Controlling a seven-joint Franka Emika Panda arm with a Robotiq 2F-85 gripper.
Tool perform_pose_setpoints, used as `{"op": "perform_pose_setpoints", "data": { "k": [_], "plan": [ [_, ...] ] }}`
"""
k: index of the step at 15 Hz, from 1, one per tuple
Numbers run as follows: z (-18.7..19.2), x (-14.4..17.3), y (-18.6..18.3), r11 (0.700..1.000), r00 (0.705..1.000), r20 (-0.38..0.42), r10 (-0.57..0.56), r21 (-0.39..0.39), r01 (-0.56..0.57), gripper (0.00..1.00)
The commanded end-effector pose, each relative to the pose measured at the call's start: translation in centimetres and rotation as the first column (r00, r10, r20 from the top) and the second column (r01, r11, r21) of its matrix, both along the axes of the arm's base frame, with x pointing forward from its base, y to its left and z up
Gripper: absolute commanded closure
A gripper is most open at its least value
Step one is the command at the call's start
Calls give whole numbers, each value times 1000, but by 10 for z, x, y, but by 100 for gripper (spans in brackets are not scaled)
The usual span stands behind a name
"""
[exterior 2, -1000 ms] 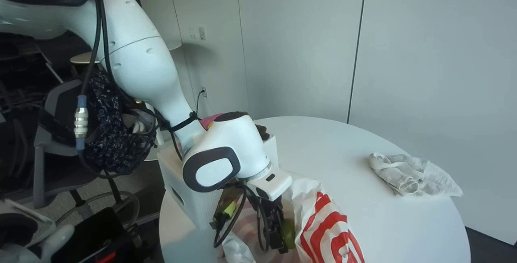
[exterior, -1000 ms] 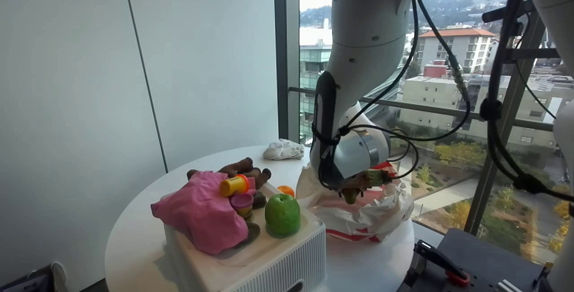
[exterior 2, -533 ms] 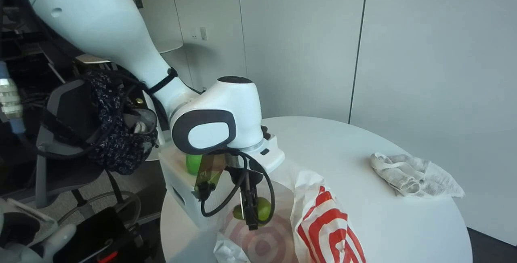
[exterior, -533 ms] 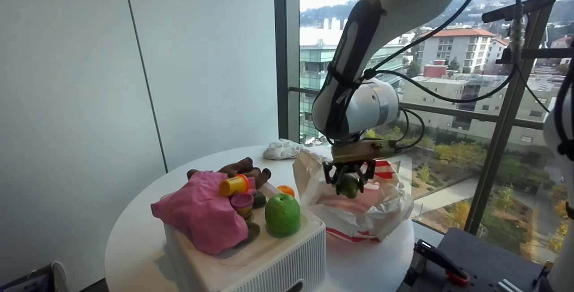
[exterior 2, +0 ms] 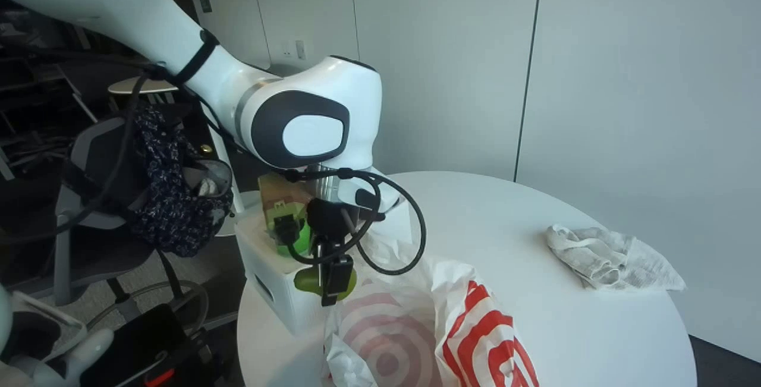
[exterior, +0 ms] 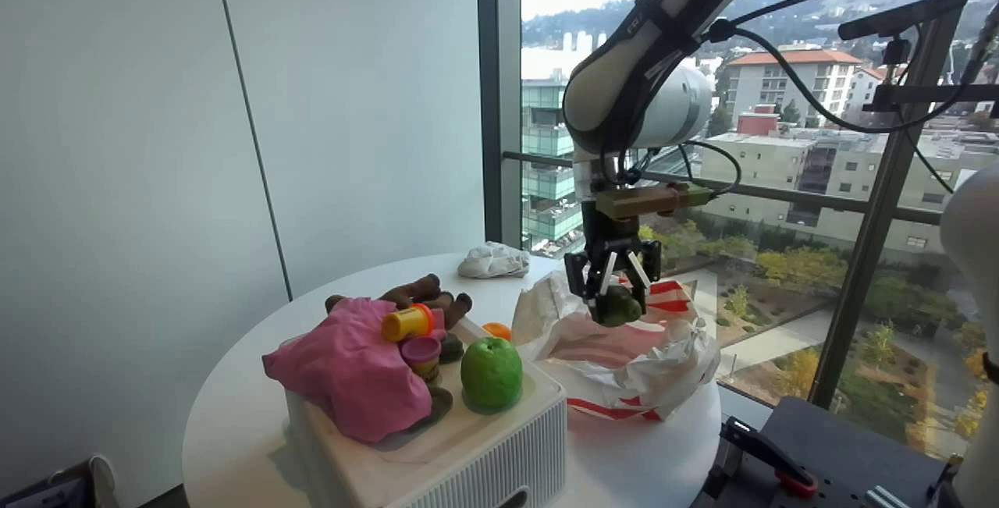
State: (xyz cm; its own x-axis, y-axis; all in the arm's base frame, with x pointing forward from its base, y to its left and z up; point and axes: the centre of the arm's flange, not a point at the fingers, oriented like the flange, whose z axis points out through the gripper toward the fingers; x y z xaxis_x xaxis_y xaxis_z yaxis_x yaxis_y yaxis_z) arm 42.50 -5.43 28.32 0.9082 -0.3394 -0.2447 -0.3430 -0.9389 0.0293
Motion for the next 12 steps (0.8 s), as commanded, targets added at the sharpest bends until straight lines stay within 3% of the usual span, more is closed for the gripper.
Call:
{"op": "perform_pose_setpoints", "data": {
  "k": [1, 5, 8, 12],
  "plan": [
    [75, -13, 21, 982, 990, 29, 138, 130, -141, 56],
    [112, 9, 58, 926, 946, 148, 288, 210, -314, 56],
    [107, 31, 96, 851, 885, 252, 391, 267, -452, 56],
    [81, 60, 139, 808, 821, 344, 457, 226, -544, 56]
  ]
}}
